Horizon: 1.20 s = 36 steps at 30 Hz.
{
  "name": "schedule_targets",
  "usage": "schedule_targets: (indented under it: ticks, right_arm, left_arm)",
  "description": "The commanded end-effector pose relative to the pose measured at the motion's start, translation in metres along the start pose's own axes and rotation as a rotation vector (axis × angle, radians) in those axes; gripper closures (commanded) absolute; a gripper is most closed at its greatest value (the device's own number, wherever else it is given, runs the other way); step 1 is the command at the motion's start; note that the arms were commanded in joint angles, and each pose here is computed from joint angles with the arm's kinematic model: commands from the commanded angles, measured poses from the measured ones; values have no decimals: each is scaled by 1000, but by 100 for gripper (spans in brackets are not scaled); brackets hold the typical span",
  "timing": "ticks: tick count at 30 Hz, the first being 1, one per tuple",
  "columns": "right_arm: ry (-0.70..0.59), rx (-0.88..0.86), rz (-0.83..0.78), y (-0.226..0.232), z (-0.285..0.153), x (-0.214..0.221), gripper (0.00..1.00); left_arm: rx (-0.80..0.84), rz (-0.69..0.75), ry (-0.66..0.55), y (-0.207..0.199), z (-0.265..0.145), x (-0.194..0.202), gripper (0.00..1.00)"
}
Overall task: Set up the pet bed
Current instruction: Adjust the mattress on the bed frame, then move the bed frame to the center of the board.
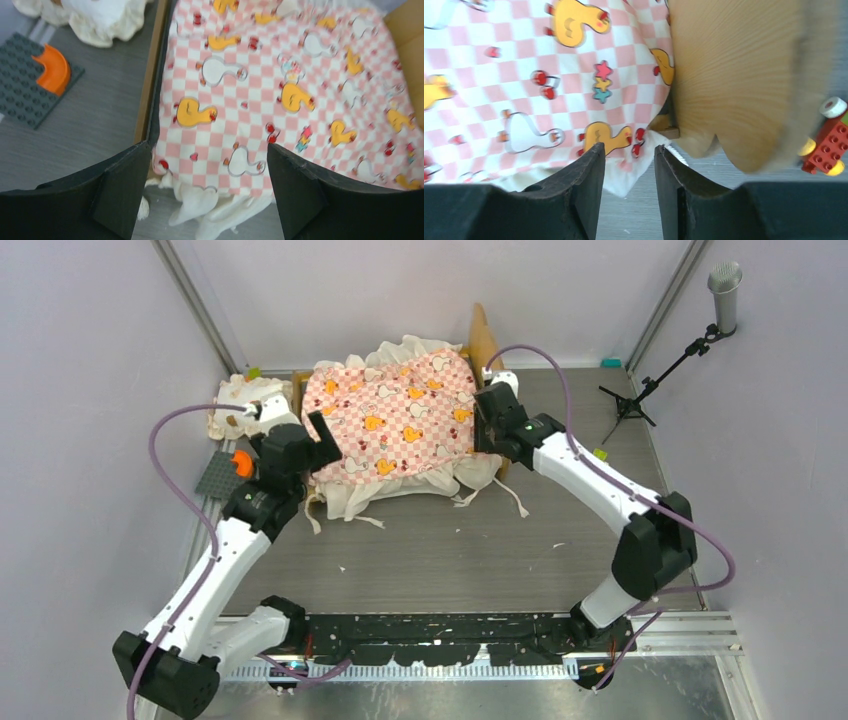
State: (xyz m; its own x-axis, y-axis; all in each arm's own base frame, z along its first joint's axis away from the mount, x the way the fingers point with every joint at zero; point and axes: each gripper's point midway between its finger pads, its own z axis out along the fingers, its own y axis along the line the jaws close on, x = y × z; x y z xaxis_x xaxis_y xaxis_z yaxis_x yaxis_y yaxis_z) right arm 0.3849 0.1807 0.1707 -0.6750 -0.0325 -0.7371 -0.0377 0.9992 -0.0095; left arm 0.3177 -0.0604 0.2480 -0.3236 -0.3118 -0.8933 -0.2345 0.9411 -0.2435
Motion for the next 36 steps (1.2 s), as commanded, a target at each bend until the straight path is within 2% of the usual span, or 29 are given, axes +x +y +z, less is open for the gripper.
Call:
schedule_targets:
  ticks: [1, 4, 6, 11, 16, 20, 25, 27, 29, 31, 34, 36]
  right_arm:
    - [-148, -192, 58, 22, -57, -56, 53]
    - [-173, -177, 39, 16, -72, -71, 53]
    - [-209, -107, 19, 2, -82, -87, 51]
    - [-235, 12, -13, -32, -93, -123, 35]
    - [-171, -3, -4, -43, -69, -135, 32]
    - [-86, -77, 15, -41, -34, -129, 31]
    - [-46, -166, 15, -27, -14, -116, 33]
    - [-29, -128, 12, -33, -6, -109, 39]
    - [-23, -46, 2, -49, -3, -103, 56]
    - [-30, 15, -20, -64, -10, -100, 66]
    - [-61, 112, -68, -88, -24, -94, 90]
    - [-103, 161, -91, -103, -38, -95, 97]
  left_arm:
    - [-22, -8, -87, 0, -4, -56, 12]
    - [-46, -8, -29, 4, 20, -65, 11]
    - [-86, -5, -16, 13, 36, -67, 11]
    - [-155, -19, 42, 40, 68, -56, 10]
    - [-141, -34, 121, 44, 82, -33, 10]
    - [-113, -51, 114, 42, 79, -27, 11]
    - [-96, -56, 126, 40, 75, -23, 11]
    - [-94, -60, 129, 40, 75, -22, 11]
    - [-94, -60, 130, 40, 74, -21, 11]
    - [-101, -60, 125, 42, 71, -23, 12]
    - [-119, -61, 94, 46, 66, -29, 12]
    - [-126, -65, 59, 49, 61, -37, 12]
